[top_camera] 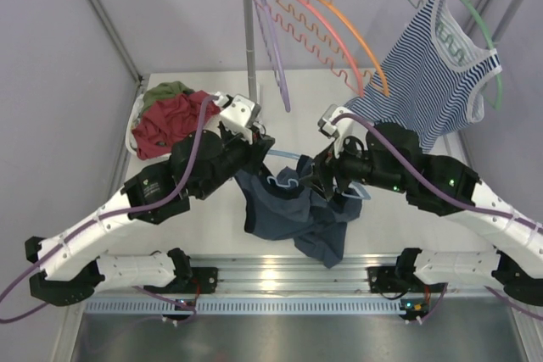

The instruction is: Place the tank top on the hanger

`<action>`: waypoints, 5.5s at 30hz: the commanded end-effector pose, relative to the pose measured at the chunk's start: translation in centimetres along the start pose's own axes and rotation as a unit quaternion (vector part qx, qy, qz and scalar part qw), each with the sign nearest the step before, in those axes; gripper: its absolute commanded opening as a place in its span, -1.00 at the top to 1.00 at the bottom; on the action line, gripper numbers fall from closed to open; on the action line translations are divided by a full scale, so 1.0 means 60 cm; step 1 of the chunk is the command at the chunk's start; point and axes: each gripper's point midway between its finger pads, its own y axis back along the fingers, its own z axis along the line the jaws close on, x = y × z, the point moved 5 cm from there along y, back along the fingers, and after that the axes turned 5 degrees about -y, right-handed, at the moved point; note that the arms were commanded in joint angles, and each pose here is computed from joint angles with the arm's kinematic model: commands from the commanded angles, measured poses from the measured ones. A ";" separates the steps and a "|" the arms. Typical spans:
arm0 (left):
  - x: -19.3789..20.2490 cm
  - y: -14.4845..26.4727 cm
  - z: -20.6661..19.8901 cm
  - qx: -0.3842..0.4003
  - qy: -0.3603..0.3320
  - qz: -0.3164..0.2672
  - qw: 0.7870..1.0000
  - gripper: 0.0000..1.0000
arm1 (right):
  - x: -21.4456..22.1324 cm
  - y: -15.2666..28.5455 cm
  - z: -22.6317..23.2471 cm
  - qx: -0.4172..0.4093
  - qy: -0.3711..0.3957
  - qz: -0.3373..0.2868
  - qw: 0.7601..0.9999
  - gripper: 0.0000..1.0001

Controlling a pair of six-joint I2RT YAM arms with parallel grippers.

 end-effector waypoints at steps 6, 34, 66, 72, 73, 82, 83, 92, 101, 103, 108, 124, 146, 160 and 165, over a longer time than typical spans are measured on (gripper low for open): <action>-0.070 0.021 -0.010 0.035 -0.001 -0.045 0.998 1.00 | -0.033 0.001 0.009 -0.017 -0.013 -0.052 0.998 0.63; -0.200 0.110 0.018 0.042 0.046 -0.200 0.978 -0.06 | -0.038 0.273 -0.061 0.119 -0.129 -0.169 0.970 1.00; -0.161 0.045 -0.013 0.056 0.014 -0.149 0.987 -0.06 | -0.058 0.468 -0.162 0.366 -0.134 -0.207 0.897 1.00; -0.151 0.036 -0.016 0.055 0.008 -0.140 0.989 -0.06 | -0.072 0.415 -0.165 0.401 -0.095 -0.163 0.896 1.00; -0.150 0.036 -0.016 0.055 0.007 -0.140 0.989 -0.06 | -0.073 0.407 -0.166 0.407 -0.089 -0.157 0.895 1.00; -0.142 0.028 -0.017 0.054 -0.002 -0.135 0.989 -0.06 | -0.090 0.322 -0.169 0.453 -0.027 -0.087 0.887 1.00; -0.143 0.029 -0.016 0.054 -0.003 -0.137 0.989 -0.06 | -0.095 0.315 -0.168 0.452 -0.029 -0.093 0.887 1.00; -0.138 0.027 -0.017 0.055 -0.005 -0.134 0.989 -0.07 | -0.102 0.269 -0.144 0.375 -0.025 -0.094 0.922 1.00; -0.135 0.029 -0.015 0.053 -0.006 -0.133 0.990 -0.07 | -0.088 0.281 -0.149 0.389 -0.039 -0.095 0.916 1.00; -0.134 0.027 -0.017 0.056 -0.005 -0.132 0.990 -0.07 | -0.085 0.267 -0.146 0.376 -0.036 -0.089 0.922 1.00; -0.131 0.026 -0.016 0.054 -0.005 -0.130 0.990 -0.07 | -0.077 0.239 -0.140 0.359 -0.031 -0.076 0.930 1.00; -0.124 0.039 -0.007 0.045 0.002 -0.129 0.991 -0.07 | -0.066 0.178 -0.160 0.305 -0.041 -0.055 0.950 1.00; -0.114 0.033 -0.012 0.054 -0.003 -0.119 0.991 -0.07 | -0.203 0.246 -0.287 0.426 -0.054 -0.151 0.890 1.00; -0.106 0.035 -0.017 0.068 -0.008 -0.114 0.991 -0.07 | -0.262 0.276 -0.340 0.459 -0.057 -0.188 0.867 1.00; -0.106 0.032 -0.017 0.068 -0.014 -0.113 0.991 -0.07 | -0.278 0.277 -0.357 0.454 -0.058 -0.201 0.866 1.00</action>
